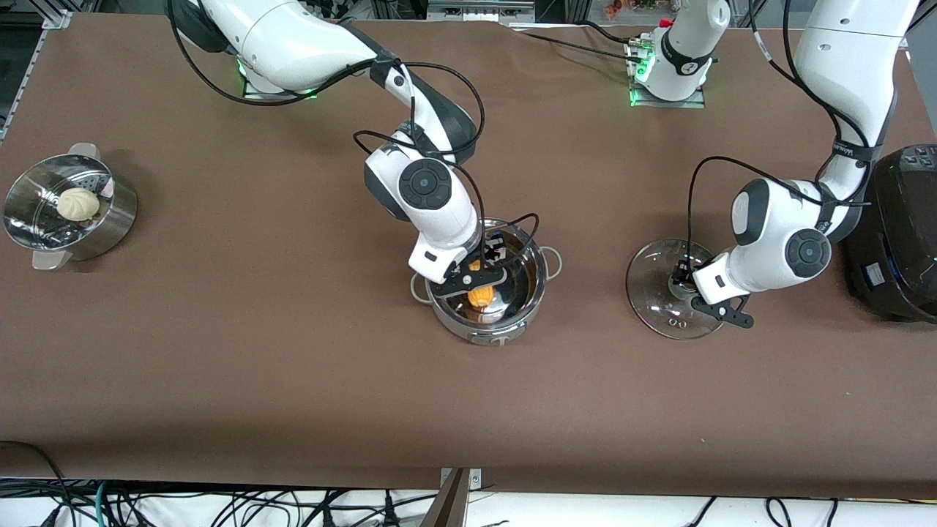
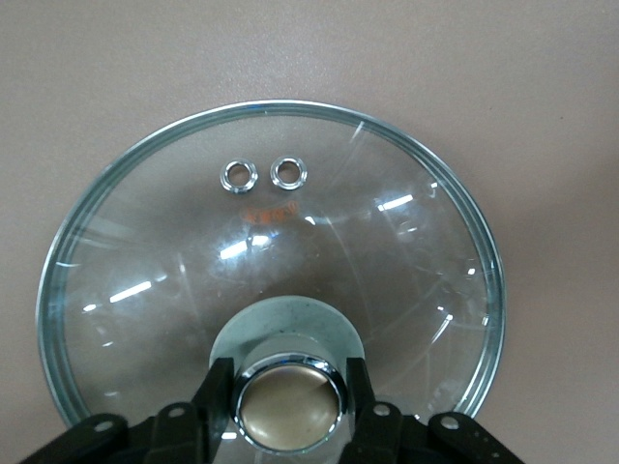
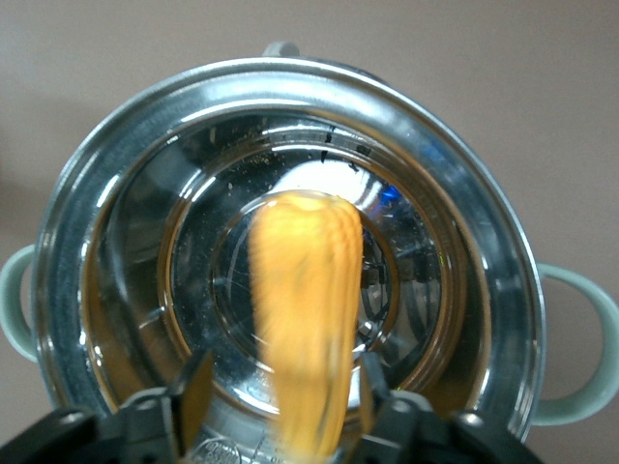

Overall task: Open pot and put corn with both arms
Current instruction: 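Drop corn in pot with the right gripper while the left gripper lowers the lid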

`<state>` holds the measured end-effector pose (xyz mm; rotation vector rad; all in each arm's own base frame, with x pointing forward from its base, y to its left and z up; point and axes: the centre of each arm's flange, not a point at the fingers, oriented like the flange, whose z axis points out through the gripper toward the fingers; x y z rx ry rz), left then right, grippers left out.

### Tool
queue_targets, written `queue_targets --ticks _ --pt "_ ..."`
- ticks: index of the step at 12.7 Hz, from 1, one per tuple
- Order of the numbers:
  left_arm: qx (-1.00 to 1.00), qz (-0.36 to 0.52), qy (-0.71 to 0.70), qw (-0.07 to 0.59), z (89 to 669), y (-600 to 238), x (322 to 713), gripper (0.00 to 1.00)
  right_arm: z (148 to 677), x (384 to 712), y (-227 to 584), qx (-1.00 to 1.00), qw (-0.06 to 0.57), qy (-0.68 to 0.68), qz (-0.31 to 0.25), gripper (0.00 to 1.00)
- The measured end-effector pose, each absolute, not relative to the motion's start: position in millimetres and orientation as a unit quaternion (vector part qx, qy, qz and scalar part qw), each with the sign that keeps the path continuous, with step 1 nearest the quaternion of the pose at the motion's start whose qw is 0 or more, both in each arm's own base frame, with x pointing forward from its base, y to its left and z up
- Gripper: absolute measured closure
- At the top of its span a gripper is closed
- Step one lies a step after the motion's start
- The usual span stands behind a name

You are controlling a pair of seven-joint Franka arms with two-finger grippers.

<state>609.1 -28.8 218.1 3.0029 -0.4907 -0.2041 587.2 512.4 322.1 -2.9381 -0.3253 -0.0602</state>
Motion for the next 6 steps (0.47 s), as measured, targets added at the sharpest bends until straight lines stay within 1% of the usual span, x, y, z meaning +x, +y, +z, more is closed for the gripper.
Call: queue_targets --ticks 1,2,4,6 --pt "0.984 -0.066 -0.161 0.046 218.8 -29.6 609.2 0.32 327.0 588.2 512.1 -0.990 0.092 -0.109 -0.021 0.11" --pt "0.984 -0.065 -0.162 0.046 219.7 -30.6 609.5 0.22 334.8 588.5 511.3 -0.990 0.091 -0.109 -0.021 0.02" --pt "0.984 -0.058 -0.163 0.045 228.7 -32.0 612.2 0.01 358.8 590.3 504.2 -0.991 0.082 -0.108 -0.022 0.00" --pt "0.984 -0.046 -0.168 0.043 258.1 -39.2 616.9 0.00 404.9 602.8 473.2 -0.993 0.067 -0.094 -0.026 0.00"
